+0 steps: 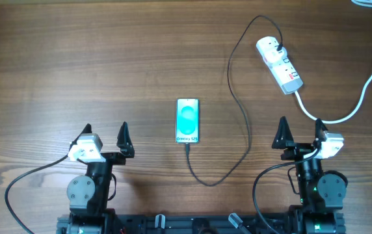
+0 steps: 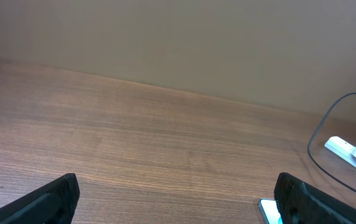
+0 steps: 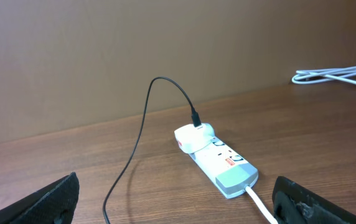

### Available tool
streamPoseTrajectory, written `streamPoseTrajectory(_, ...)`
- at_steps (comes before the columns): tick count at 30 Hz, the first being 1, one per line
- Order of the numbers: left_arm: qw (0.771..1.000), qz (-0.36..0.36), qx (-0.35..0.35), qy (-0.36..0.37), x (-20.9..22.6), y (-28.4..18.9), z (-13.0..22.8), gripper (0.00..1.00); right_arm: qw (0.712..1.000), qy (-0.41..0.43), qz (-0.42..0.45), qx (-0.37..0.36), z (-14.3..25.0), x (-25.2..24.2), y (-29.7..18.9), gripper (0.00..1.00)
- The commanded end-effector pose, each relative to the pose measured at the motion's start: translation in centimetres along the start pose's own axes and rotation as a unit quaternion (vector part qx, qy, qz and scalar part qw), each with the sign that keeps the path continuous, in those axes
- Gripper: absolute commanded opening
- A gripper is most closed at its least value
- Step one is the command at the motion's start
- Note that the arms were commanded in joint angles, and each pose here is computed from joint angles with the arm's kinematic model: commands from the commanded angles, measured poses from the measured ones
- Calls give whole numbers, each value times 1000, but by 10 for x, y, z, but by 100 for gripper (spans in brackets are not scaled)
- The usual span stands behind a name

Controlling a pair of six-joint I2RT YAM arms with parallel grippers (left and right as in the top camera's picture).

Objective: Plug charger to phone and switch on socket

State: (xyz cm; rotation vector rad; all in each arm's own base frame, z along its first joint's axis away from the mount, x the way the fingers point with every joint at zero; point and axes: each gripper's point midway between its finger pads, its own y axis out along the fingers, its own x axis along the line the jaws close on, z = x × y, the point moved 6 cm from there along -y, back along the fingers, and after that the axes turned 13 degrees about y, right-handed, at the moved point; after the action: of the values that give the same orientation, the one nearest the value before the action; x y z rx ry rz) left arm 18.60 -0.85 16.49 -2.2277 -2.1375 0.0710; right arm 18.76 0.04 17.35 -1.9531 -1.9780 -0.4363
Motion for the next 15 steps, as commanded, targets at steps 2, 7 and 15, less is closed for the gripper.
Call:
streamPoseTrajectory(2, 1000, -10, -1, -3, 3, 0, 3, 100, 1000, 6, 5, -12, -3, -1, -1, 100)
streamPoseTrajectory(7, 1000, -10, -1, -3, 3, 0, 3, 100, 1000, 6, 5, -12, -3, -1, -1, 100)
streamPoseTrajectory(15, 1000, -10, -1, -3, 3, 0, 3, 100, 1000, 6, 5, -12, -3, -1, -1, 100)
